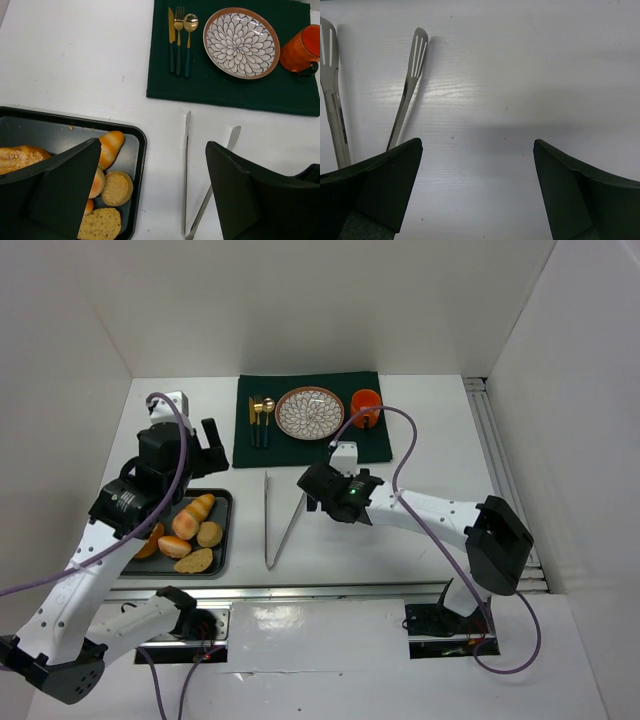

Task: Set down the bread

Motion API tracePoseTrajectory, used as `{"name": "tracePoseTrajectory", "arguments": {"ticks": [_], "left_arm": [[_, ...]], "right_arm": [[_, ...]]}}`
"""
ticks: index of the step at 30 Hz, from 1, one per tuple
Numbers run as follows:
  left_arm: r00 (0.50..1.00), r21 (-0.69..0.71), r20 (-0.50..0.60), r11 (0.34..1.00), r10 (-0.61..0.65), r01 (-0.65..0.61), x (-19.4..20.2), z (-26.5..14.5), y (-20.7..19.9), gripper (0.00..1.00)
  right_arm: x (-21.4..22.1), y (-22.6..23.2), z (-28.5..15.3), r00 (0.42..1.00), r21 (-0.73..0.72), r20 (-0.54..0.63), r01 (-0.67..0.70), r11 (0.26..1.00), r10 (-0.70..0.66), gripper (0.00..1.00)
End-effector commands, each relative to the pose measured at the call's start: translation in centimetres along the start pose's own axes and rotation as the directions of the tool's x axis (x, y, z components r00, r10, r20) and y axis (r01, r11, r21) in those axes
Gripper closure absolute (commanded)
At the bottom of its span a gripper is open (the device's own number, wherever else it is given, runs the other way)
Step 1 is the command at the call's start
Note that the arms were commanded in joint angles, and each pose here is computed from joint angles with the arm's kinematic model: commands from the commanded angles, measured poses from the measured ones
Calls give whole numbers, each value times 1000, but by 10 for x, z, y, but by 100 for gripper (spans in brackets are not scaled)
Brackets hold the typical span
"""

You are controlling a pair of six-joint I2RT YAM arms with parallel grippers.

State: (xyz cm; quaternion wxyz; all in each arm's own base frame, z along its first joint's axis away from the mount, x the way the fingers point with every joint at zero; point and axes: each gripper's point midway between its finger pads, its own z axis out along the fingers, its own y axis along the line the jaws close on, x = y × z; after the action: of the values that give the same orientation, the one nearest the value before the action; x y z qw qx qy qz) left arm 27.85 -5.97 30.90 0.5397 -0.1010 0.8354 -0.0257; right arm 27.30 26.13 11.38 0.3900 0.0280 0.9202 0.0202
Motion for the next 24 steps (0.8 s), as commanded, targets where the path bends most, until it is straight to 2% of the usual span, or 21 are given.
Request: {"name": "tracePoseTrajectory", "arguments": {"ticks": [1,4,8,13,16,24], "left_arm": [[997,-8,78,1000,-16,16,-26,-12,3,1],[996,-6,88,1000,6,-5,-30,-14,4,1],[997,-36,74,999,9,-6,-36,-20,9,1],[1000,-44,-6,999,28,-28,-35,-22,5,1],[1000,-48,-16,999,23,-23,-29,-21,7,1],[1000,-40,-19,999,22,-23,-22,-20,7,1]], "right_arm": [[-17,-4,-15,997,-7,66,-44,999,44,1],[-20,10,-21,997,-67,78,-26,997,31,1],[-17,44,-33,997,-218,74,21,976,-5,1],[-1,98,-37,1000,-350,31,9,937,1,1],[14,123,-32,1000,-378,-3,21,926,-24,1],[47,155,-6,994,-379,-70,53,924,-85,1]]}}
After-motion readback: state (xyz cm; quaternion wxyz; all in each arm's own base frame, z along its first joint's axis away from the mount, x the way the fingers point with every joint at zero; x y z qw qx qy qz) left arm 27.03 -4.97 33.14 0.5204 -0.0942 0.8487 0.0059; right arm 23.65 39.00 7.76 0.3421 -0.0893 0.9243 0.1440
